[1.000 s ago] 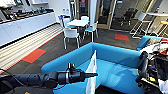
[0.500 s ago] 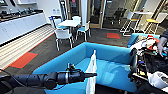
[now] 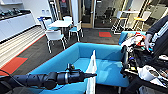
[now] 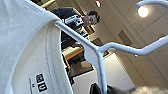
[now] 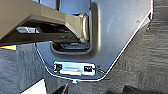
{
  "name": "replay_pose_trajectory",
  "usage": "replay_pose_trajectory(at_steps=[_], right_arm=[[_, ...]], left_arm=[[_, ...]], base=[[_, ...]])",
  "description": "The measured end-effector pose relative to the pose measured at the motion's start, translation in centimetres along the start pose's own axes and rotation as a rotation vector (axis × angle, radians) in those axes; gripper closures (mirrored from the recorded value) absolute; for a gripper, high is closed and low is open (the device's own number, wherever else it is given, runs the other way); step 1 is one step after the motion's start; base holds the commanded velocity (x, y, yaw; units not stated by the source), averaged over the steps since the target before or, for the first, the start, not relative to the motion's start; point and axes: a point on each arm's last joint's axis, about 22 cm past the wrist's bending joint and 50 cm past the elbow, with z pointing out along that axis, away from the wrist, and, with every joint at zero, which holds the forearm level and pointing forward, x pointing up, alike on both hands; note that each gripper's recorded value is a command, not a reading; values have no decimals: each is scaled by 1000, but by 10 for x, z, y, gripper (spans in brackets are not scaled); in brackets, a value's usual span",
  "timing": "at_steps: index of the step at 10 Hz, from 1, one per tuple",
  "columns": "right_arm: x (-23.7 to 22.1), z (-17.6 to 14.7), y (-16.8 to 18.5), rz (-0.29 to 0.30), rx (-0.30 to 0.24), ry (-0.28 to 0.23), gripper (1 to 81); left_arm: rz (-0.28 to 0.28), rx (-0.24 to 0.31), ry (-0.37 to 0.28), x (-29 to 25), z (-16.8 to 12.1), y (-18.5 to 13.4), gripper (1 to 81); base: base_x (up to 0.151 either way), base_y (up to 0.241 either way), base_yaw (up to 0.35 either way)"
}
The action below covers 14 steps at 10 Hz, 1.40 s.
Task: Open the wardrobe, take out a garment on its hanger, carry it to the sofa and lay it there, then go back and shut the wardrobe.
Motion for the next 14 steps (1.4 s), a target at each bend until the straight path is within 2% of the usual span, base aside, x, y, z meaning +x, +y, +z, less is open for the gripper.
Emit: replay_pose_trajectory(at_steps=[12, 14], right_arm=[[0, 1, -5, -4, 6, 0, 10], [-5, 1, -4, -3, 6, -3, 10]], left_arm=[[-7, 11, -8, -4, -1, -4, 811], [-8, 11, -9, -6, -1, -3, 811]], base=[[0, 0, 0], [94, 0, 0]])
